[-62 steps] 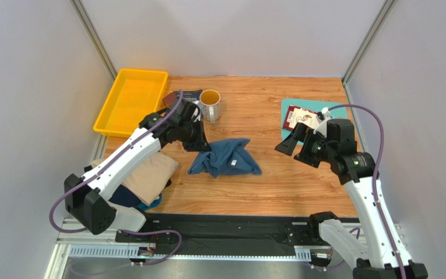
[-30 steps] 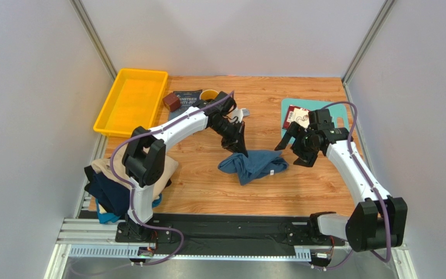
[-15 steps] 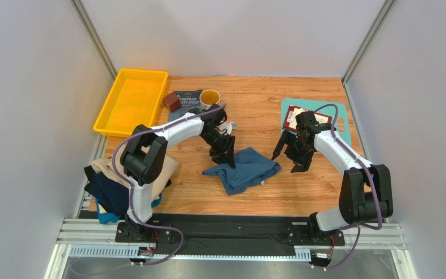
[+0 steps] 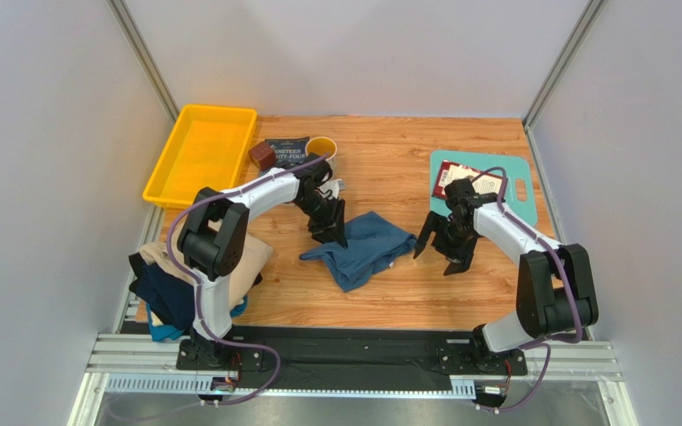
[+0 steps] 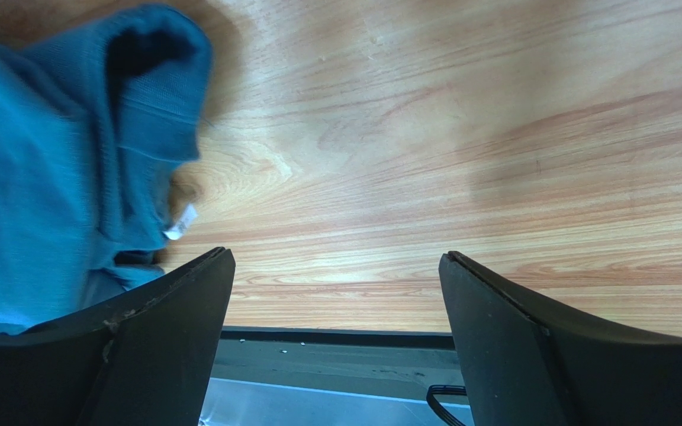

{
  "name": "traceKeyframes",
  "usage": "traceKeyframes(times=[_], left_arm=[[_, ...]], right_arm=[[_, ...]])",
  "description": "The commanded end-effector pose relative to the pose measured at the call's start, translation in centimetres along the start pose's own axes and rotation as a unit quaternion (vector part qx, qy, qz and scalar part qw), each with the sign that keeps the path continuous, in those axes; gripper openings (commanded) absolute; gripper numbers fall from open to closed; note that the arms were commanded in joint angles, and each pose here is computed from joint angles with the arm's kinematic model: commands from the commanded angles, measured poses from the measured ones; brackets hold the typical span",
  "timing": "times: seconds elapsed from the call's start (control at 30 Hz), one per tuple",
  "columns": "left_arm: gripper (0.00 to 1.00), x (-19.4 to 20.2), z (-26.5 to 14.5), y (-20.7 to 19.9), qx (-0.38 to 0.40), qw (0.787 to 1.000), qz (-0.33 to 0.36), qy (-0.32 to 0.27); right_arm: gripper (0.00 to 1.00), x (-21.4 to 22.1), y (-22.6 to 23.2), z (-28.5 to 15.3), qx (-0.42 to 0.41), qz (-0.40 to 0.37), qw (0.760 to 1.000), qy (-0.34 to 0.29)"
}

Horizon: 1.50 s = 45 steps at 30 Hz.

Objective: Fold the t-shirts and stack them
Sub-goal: Move the tshirt to the center of the board

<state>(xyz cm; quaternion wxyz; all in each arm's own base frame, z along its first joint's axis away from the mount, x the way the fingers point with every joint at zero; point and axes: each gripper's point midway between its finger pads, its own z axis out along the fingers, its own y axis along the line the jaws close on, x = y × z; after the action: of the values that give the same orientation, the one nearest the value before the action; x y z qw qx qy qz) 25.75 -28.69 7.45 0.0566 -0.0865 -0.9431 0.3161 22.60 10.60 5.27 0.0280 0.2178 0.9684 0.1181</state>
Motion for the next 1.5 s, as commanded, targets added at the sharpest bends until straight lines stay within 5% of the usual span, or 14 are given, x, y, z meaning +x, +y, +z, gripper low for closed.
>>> traceKeyframes(times=[0.0,0.77,1.07,1.17,1.33,1.47], left_arm=[[0.43,-1.1,-1.7,-0.1,0.029,0.999,-0.001,-0.032],[0.33,0.1,-1.5,-0.1,0.088,0.996,0.000,0.005],[0.32,0.9,-1.5,0.2,0.084,0.996,-0.001,0.019],[0.31,1.1,-1.6,0.3,0.083,0.996,0.000,0.020],[0.29,1.1,-1.6,0.5,0.081,0.997,0.001,0.020],[0.27,1.1,-1.5,0.7,0.081,0.997,0.000,0.021]], right_arm=[[0.92,0.2,0.6,-0.5,-0.017,-0.011,1.000,-0.012],[0.93,-7.1,7.6,1.6,-0.067,-0.060,0.990,-0.105],[0.90,-8.6,9.1,4.6,-0.067,-0.053,0.993,-0.081],[0.85,-8.8,9.5,5.2,-0.062,-0.057,0.993,-0.077],[0.38,-9.1,10.2,4.9,-0.070,-0.061,0.992,-0.085],[0.27,-8.9,10.0,5.1,-0.068,-0.060,0.993,-0.081]])
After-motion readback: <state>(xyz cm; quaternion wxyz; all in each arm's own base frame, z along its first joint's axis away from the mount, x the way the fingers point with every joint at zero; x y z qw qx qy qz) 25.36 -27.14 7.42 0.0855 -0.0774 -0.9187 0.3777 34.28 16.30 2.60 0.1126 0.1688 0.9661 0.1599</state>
